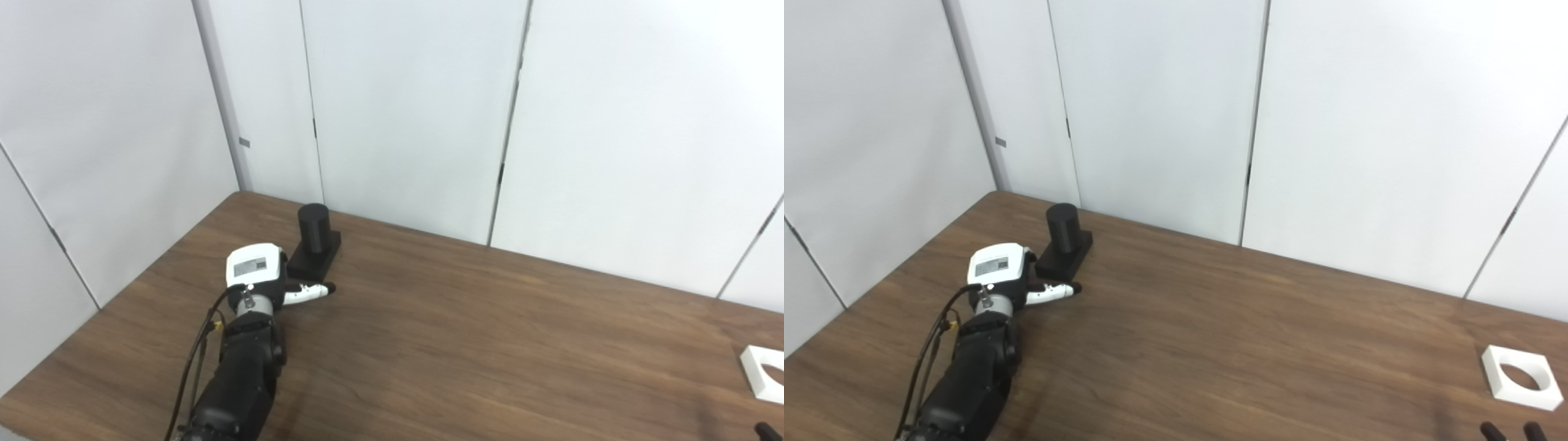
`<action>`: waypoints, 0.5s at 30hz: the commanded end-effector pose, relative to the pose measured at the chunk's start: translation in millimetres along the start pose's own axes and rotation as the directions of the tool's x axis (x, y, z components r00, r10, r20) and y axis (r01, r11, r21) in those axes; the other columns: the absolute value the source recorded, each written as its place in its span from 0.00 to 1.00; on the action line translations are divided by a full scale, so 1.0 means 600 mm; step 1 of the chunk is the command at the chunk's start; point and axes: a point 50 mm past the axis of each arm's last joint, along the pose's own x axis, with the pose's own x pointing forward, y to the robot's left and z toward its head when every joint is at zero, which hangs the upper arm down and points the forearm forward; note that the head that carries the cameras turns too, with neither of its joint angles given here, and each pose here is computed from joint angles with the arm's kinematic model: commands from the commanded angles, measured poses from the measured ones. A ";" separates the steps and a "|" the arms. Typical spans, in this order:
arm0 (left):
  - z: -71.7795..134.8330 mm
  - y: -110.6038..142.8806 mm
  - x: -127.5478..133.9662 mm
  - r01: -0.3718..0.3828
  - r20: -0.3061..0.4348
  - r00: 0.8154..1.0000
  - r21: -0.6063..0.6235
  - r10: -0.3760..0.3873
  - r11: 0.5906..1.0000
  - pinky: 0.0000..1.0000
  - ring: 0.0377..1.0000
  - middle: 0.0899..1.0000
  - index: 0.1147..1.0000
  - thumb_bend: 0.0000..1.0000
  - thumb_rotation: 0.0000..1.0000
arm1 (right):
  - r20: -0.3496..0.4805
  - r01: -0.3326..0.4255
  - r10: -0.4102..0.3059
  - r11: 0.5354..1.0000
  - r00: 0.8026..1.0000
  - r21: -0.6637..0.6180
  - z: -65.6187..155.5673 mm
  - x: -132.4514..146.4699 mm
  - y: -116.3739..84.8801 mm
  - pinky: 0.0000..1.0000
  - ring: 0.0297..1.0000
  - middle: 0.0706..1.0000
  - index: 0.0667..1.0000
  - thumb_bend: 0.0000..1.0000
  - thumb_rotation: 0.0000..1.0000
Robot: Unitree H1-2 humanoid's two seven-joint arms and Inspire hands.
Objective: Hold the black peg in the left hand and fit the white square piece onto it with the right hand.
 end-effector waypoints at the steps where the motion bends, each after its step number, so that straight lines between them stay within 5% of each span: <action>1: 0.012 0.052 0.027 -0.098 0.001 0.995 0.010 0.098 0.995 0.89 0.93 0.90 0.77 0.97 0.88 | -0.085 0.025 -0.025 1.000 0.996 -0.007 -0.040 -0.030 0.000 1.00 0.94 0.88 1.00 0.75 1.00; 15: 0.033 0.056 0.060 -0.093 -0.033 0.995 0.082 0.095 0.992 0.85 0.89 0.87 0.80 0.95 0.94 | -0.100 0.010 -0.009 1.000 0.995 0.009 -0.035 -0.033 0.001 1.00 0.98 0.91 1.00 0.73 1.00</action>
